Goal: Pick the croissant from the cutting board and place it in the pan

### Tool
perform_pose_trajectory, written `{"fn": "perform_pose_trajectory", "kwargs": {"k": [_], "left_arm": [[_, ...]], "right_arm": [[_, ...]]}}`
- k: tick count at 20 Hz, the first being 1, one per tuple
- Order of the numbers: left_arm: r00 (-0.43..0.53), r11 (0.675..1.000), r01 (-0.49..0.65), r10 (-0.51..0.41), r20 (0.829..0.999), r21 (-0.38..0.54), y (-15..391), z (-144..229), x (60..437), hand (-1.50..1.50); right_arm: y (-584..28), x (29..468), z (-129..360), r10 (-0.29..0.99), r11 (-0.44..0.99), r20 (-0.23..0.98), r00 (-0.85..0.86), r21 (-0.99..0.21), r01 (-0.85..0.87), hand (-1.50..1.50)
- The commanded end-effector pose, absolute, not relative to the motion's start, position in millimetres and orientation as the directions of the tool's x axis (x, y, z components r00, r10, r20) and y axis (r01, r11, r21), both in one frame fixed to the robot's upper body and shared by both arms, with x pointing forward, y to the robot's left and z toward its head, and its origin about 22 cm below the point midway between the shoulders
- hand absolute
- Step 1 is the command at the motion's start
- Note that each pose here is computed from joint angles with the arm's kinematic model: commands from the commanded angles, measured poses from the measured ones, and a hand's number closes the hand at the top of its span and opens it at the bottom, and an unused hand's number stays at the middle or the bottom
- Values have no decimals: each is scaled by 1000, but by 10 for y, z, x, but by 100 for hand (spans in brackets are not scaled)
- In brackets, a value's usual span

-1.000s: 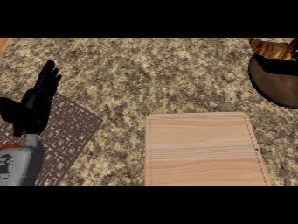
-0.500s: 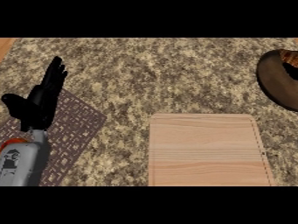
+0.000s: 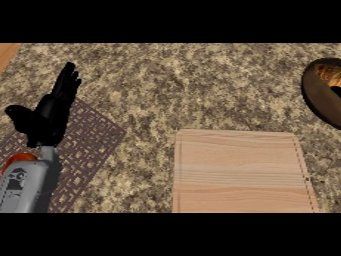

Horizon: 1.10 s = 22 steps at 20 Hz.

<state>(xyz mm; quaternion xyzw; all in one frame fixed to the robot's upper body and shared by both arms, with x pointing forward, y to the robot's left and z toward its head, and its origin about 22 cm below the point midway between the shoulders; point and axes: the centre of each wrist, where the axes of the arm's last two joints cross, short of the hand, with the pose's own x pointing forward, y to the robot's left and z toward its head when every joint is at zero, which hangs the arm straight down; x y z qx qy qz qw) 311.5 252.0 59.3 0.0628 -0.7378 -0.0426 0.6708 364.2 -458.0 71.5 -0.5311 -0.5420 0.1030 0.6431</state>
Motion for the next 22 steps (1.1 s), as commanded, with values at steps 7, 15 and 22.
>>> {"fn": "perform_pose_trajectory", "kwargs": {"k": [7,15,22], "left_arm": [[-104,987,-27,-158,982,156,2556,633,3099,0],[-80,984,-73,-170,982,164,2640,549,3112,0],[-41,984,-90,-156,987,151,2626,418,2884,0]], "right_arm": [[-4699,3551,619,612,626,719,331,-695,354,-150],[-4727,3418,415,468,687,880,80,-420,593,-150],[-5177,2812,170,297,852,953,-56,-238,466,-150]]}}
